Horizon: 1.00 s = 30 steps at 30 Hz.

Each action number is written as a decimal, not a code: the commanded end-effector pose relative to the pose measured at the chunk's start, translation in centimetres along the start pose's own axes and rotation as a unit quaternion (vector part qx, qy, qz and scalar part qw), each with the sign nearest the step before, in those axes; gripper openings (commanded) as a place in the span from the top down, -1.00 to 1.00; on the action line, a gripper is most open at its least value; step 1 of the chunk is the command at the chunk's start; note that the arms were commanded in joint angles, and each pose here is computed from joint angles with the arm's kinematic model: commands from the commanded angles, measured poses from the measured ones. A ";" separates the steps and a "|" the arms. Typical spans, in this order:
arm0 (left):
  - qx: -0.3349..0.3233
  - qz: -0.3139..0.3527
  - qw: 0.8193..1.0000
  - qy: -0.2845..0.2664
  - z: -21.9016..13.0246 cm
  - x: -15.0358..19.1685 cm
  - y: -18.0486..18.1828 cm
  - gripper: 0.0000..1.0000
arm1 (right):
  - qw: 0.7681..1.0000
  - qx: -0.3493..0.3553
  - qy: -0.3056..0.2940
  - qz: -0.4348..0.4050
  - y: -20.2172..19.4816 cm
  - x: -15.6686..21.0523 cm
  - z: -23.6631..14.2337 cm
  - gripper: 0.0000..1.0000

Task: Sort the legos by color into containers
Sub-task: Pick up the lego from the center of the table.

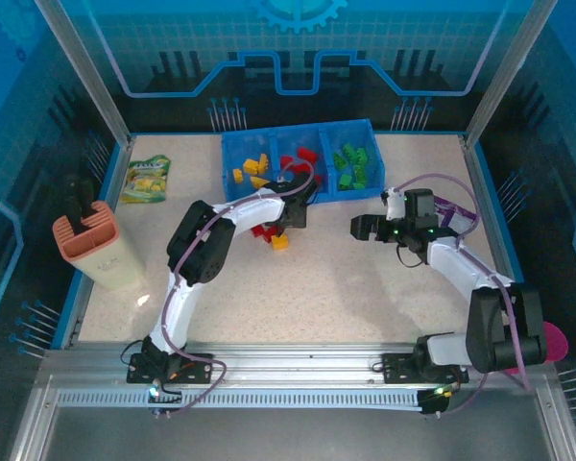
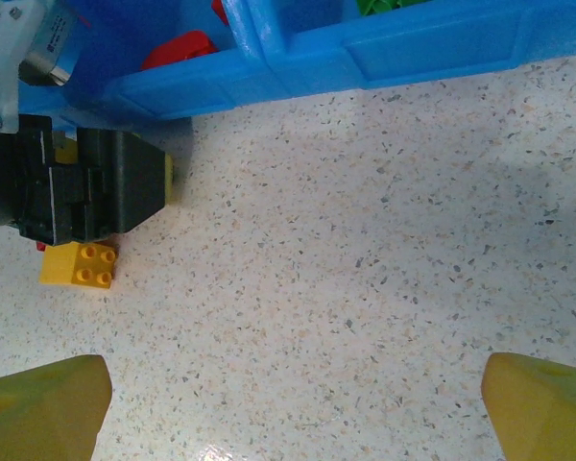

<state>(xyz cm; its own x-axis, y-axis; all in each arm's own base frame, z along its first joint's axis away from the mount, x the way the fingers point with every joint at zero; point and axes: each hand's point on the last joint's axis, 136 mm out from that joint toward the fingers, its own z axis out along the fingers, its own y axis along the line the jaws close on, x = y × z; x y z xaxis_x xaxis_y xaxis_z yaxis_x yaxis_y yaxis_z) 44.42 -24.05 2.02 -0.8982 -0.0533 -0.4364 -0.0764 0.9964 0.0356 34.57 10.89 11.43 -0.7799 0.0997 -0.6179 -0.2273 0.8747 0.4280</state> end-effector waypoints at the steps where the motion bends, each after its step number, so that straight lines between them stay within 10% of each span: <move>1: -0.002 -0.005 1.000 0.009 1.1 0.5 0.3 -0.23 | 1.000 0.005 0.005 0.001 0.1 0.0 0.4 -1.00; 21: 0.005 0.029 0.999 0.028 -4.8 4.4 2.2 -0.09 | 1.000 0.015 0.016 0.002 -0.4 -0.2 1.0 -1.00; 30: 0.027 0.023 0.997 -0.063 -11.6 -0.2 3.1 -0.10 | 1.000 0.012 0.023 0.002 -0.3 0.2 1.4 -1.00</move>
<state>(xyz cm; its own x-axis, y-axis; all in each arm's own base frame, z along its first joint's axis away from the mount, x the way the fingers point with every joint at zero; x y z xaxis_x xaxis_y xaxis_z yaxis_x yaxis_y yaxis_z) 38.74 -22.11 8.72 -0.8802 -0.0218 -0.4741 -0.0317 0.9994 0.0129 34.66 10.56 9.47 -0.8149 0.0961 -0.5715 -0.1876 0.8893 0.4170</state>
